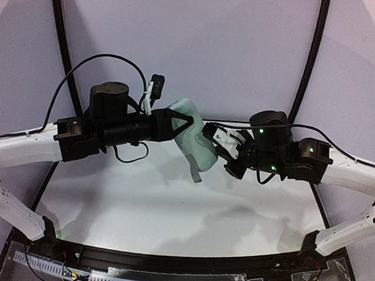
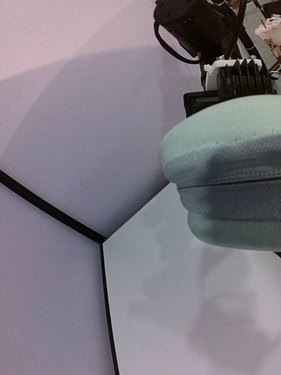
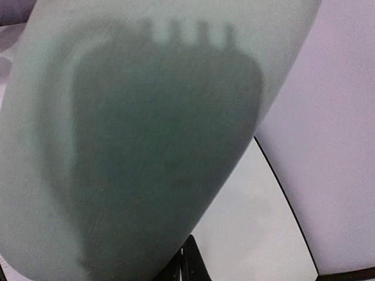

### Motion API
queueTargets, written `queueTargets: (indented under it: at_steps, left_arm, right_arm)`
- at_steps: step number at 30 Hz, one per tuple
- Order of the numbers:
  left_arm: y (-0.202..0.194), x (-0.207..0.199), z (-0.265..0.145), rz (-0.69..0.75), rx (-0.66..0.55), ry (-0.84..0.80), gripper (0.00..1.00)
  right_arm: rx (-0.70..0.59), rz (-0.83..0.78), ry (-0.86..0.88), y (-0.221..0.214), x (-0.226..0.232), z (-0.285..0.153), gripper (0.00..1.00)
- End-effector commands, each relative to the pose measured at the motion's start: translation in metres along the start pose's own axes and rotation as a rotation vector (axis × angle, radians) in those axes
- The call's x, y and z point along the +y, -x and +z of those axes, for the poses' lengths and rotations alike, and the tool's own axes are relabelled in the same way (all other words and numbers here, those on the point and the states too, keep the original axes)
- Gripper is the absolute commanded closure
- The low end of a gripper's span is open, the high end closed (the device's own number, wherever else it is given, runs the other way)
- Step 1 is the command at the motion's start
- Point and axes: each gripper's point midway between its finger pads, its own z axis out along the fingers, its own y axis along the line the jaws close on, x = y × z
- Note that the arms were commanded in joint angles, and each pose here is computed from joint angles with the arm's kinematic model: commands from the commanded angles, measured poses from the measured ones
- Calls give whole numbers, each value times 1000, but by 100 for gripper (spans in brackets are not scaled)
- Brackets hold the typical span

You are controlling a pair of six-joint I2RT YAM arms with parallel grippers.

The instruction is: Open the umbrella

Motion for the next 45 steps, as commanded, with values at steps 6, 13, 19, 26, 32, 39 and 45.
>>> queueTargets:
  at_steps: [6, 13, 19, 26, 32, 39, 45]
  left_arm:
    - [-187, 48, 5, -66, 655, 32, 99]
    - [-201, 53, 8, -160, 660, -19, 99]
    - [-202, 13, -5, -153, 642, -318, 99]
    - [-208, 1, -5, -97, 721, -410, 99]
    - [-223, 2, 5, -121, 800, -432, 99]
    - [-228, 4, 12, -127, 815, -429, 99]
    - [-231, 16, 24, -141, 799, -349, 97]
  right_arm:
    - [-373, 176, -364, 110, -117, -59, 100]
    - [-445, 232, -371, 114, -132, -83, 100]
    - [-492, 250, -310, 108, -123, -87, 100]
    - [-492, 293, -306, 93, -120, -87, 100]
    - [-523, 301, -327, 105, -131, -92, 100]
    - [-543, 291, -372, 120, -145, -92, 100]
    - [-572, 373, -415, 122, -157, -103, 100]
